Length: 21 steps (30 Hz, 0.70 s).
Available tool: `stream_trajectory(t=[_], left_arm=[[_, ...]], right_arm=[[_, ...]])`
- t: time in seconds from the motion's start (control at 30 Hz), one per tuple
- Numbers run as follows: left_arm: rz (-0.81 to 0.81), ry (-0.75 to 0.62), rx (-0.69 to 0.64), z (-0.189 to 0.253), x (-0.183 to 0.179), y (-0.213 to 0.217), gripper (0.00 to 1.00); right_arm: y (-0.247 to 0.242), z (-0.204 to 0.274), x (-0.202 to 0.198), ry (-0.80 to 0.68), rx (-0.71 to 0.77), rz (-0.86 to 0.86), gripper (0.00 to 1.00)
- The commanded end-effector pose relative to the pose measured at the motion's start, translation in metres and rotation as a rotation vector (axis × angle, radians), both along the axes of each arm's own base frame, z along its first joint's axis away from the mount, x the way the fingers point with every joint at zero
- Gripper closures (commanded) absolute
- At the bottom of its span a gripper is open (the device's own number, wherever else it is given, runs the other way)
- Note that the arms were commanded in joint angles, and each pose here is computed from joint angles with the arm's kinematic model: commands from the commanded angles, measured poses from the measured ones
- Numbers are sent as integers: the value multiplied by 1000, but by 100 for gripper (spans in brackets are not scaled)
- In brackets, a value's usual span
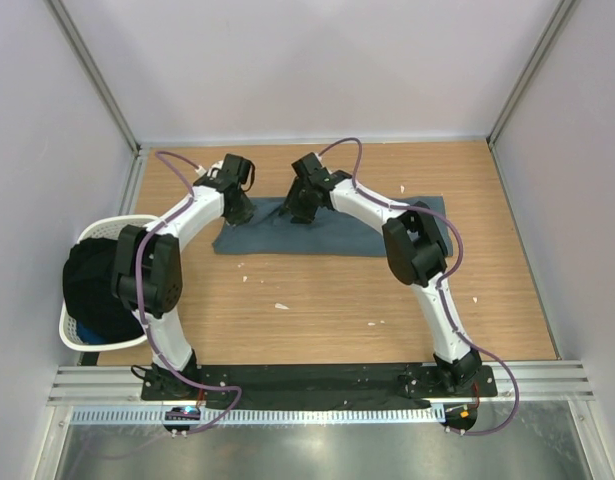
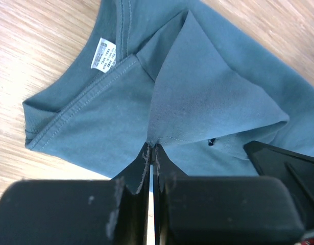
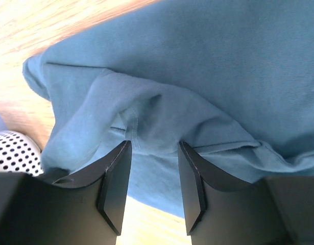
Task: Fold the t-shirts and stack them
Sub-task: Fold the tshirt
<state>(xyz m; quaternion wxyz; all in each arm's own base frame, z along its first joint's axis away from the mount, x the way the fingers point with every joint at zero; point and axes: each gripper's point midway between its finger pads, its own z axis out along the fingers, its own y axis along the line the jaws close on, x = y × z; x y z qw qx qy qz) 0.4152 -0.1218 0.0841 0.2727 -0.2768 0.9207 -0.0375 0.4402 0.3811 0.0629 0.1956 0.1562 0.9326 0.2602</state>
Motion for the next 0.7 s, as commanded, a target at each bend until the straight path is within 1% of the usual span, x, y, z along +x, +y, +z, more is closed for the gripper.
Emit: stream_trajectory(t=[0.0, 0.2, 0.27, 0.43, 0.53, 0.67], left_arm=[[-8, -76, -31, 22, 10, 0, 100], [-6, -75, -35, 21, 13, 4, 100], [-2, -77, -38, 20, 14, 4, 100], [-4, -70, -39, 16, 14, 4, 100], [-2, -72, -42, 16, 16, 4, 100], [-4, -73, -45, 16, 17, 3, 100]], right_arm=[[17, 16, 12, -49, 41, -31, 53], [26, 12, 4, -10, 40, -8, 52], [26, 15, -2, 4, 29, 0, 50], [26, 33, -6, -18, 16, 9, 44], [24, 39, -4, -36, -4, 17, 44], [24, 28, -6, -21, -24, 21, 43]])
